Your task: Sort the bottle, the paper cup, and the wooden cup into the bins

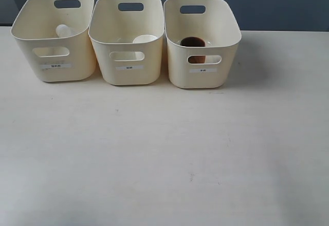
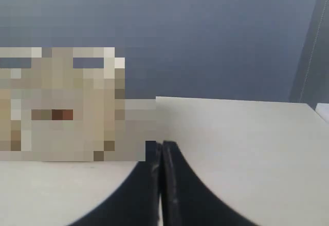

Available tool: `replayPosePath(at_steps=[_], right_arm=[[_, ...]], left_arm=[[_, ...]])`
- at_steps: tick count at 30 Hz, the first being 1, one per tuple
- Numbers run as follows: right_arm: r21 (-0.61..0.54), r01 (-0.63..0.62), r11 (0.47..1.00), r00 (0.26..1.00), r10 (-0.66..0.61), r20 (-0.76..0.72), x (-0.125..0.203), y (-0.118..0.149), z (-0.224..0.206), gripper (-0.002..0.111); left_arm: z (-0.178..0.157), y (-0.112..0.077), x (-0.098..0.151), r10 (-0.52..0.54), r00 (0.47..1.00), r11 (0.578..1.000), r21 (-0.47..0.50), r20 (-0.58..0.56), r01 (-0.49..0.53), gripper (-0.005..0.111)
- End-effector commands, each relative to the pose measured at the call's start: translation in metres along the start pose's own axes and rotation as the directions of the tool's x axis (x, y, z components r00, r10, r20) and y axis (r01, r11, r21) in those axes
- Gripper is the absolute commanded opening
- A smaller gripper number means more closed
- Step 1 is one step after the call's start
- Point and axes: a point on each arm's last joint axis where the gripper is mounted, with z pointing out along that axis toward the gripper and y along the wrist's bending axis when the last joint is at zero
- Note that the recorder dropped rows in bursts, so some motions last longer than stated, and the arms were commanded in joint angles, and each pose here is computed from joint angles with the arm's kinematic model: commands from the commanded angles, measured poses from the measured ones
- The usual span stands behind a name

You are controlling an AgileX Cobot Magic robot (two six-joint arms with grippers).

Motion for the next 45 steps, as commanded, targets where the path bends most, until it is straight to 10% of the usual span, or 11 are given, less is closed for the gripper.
replayPosePath(at_steps=[1, 45], right_arm=[[0.012, -0.012, 1.000, 1.000, 0.011, 0.025, 0.018, 0.000, -0.002, -0.001], [0.148, 0.013, 0.989, 0.999, -0.020, 0.046, 0.022, -0.013, -0.001, -0.001]], left_arm=[[0.000, 0.000, 0.000, 0.000, 1.000, 1.000, 0.004, 0.008, 0.000, 0.000], [0.000, 0.000, 0.000, 0.000, 1.000, 1.000, 0.004, 0.008, 0.000, 0.000]])
